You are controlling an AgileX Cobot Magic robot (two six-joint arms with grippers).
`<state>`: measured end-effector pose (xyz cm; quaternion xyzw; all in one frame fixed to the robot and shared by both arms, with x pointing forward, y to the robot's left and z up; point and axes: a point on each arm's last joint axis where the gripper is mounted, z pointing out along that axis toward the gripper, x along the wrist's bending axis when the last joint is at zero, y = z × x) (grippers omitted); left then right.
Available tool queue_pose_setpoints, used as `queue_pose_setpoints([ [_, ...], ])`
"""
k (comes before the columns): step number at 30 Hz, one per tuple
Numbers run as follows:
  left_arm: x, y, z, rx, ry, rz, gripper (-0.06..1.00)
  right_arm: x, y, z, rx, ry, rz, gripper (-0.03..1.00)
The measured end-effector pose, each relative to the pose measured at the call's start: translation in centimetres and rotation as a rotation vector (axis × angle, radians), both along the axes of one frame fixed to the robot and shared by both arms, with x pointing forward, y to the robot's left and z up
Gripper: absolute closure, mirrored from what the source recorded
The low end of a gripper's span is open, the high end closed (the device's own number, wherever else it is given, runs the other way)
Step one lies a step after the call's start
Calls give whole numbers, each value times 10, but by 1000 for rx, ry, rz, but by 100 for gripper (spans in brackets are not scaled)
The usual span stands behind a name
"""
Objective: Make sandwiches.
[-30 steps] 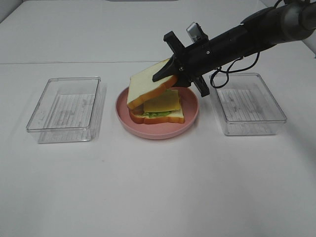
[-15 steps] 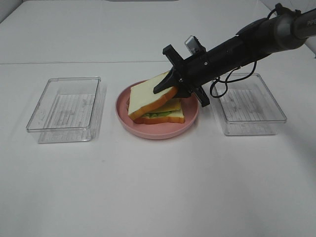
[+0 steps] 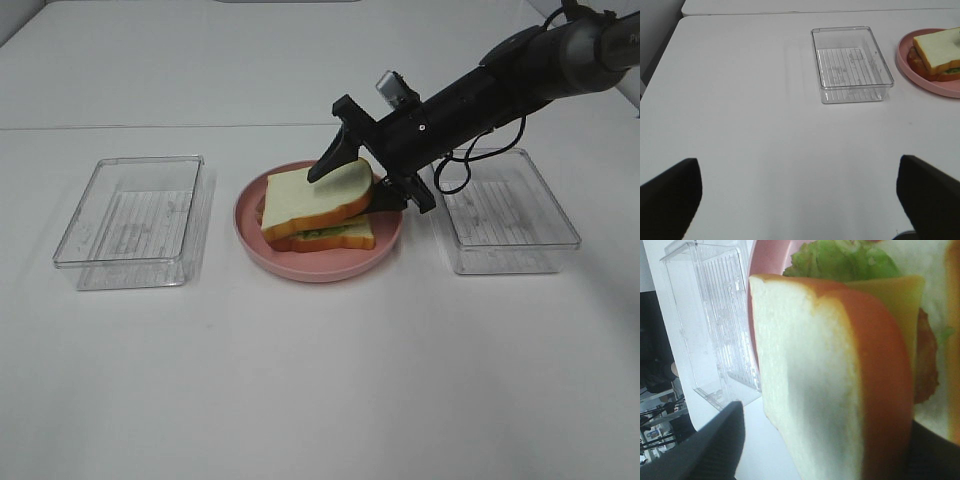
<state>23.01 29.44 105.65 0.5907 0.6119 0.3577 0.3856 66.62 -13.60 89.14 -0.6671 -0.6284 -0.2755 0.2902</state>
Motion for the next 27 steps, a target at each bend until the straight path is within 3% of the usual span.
queue_pose_setpoints([
  [9, 0, 0, 0, 0, 0, 0, -3, 2, -5, 8, -93, -36, 36, 29],
  [14, 0, 0, 0, 0, 0, 0, -3, 8, -14, 18, -229, -69, 52, 29],
  [16, 0, 0, 0, 0, 0, 0, -3, 10, -22, 32, -340, -96, 74, 29],
  [22, 0, 0, 0, 0, 0, 0, -3, 10, -28, 54, -407, -114, 86, 28],
  [24, 0, 0, 0, 0, 0, 0, -3, 10, -28, 60, -408, -120, 80, 26],
  [26, 0, 0, 0, 0, 0, 0, -3, 13, -29, 82, -419, -154, 91, 13],
  [27, 0, 0, 0, 0, 0, 0, -3, 13, -29, 82, -419, -154, 91, 13],
])
